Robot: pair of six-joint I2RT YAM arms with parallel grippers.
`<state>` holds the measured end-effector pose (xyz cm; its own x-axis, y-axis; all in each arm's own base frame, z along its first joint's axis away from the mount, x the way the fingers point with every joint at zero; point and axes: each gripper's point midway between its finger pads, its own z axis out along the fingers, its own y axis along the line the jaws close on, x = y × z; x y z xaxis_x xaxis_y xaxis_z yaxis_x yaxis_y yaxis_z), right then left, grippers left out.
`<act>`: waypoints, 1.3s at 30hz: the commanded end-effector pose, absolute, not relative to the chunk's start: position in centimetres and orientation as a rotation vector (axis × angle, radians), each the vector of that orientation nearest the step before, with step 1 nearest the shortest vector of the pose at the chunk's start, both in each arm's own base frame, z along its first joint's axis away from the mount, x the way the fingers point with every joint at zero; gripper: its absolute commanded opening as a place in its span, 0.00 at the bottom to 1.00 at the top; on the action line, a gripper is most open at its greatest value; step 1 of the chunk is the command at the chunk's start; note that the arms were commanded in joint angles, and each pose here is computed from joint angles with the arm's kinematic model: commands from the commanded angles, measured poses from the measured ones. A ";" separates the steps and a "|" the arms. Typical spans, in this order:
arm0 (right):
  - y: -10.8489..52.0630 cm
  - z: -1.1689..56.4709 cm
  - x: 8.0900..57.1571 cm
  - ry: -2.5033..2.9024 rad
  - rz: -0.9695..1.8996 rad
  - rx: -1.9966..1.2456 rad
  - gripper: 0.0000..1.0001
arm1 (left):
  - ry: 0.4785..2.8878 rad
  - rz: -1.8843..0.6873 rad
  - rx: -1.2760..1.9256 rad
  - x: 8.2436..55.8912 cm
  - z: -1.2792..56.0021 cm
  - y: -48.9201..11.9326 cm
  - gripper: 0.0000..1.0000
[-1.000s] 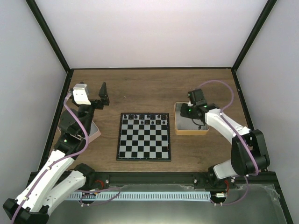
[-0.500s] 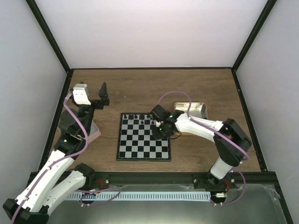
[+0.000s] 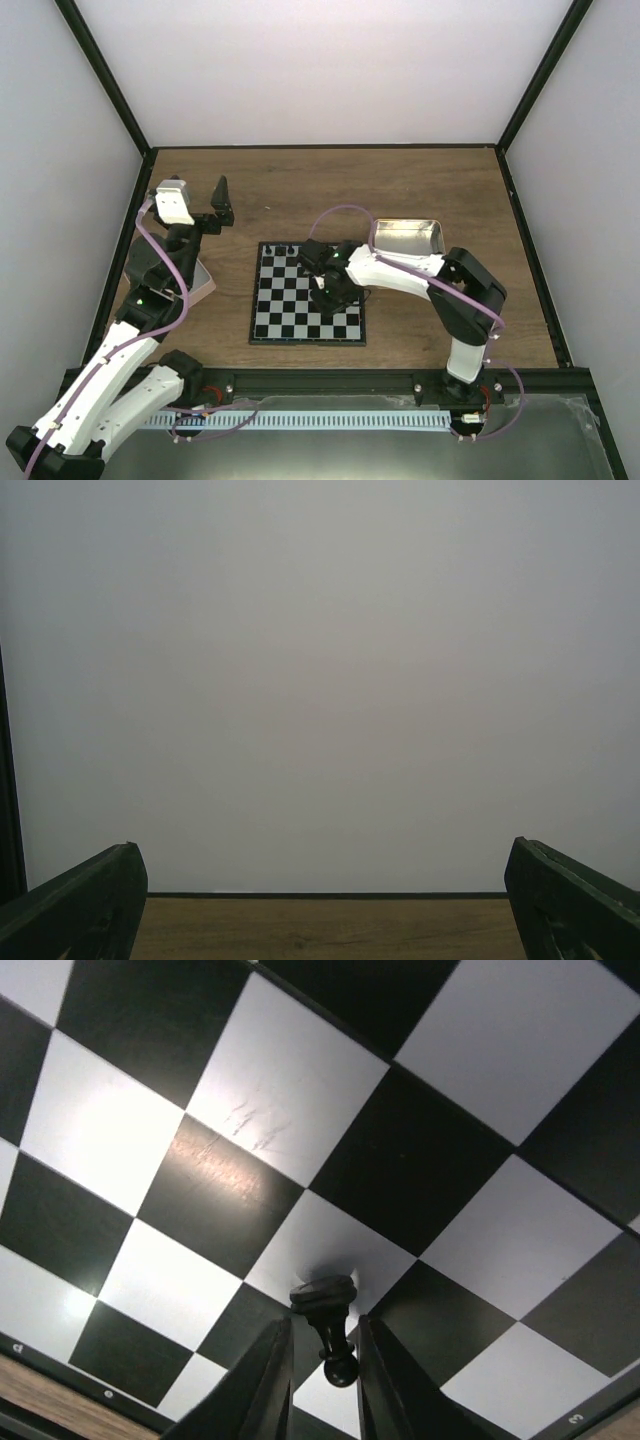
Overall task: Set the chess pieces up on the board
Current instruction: Place the chess piece on the chessboard, then pick up the chess piece from the chessboard.
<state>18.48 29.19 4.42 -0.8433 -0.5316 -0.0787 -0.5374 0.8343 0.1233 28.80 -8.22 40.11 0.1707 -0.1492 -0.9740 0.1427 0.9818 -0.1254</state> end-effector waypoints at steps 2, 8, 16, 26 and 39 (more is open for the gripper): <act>30.1 5.7 19.5 2.929 0.219 -0.864 0.27 | 1.374 -0.198 -0.009 28.7 40.4 -8.0 1.00; 30.9 5.8 19.9 2.913 0.268 -0.826 0.29 | 1.374 -0.194 -0.013 28.7 40.4 -7.8 1.00; 29.6 4.2 19.8 2.933 0.180 -0.825 0.29 | 1.373 -0.193 -0.013 28.6 40.4 -7.8 1.00; 28.9 3.9 19.4 2.914 0.155 -0.912 0.32 | 1.373 -0.200 -0.011 28.6 40.4 -7.9 1.00; 29.2 4.0 18.0 2.881 0.290 -0.978 0.38 | 1.375 -0.209 -0.006 28.7 40.3 -8.1 1.00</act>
<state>18.56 28.92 3.72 -0.8102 -0.5732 -0.1225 -0.5854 0.8021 0.1182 28.82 -8.15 40.09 0.1710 -0.1465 -0.9743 0.1377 0.9827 -0.1235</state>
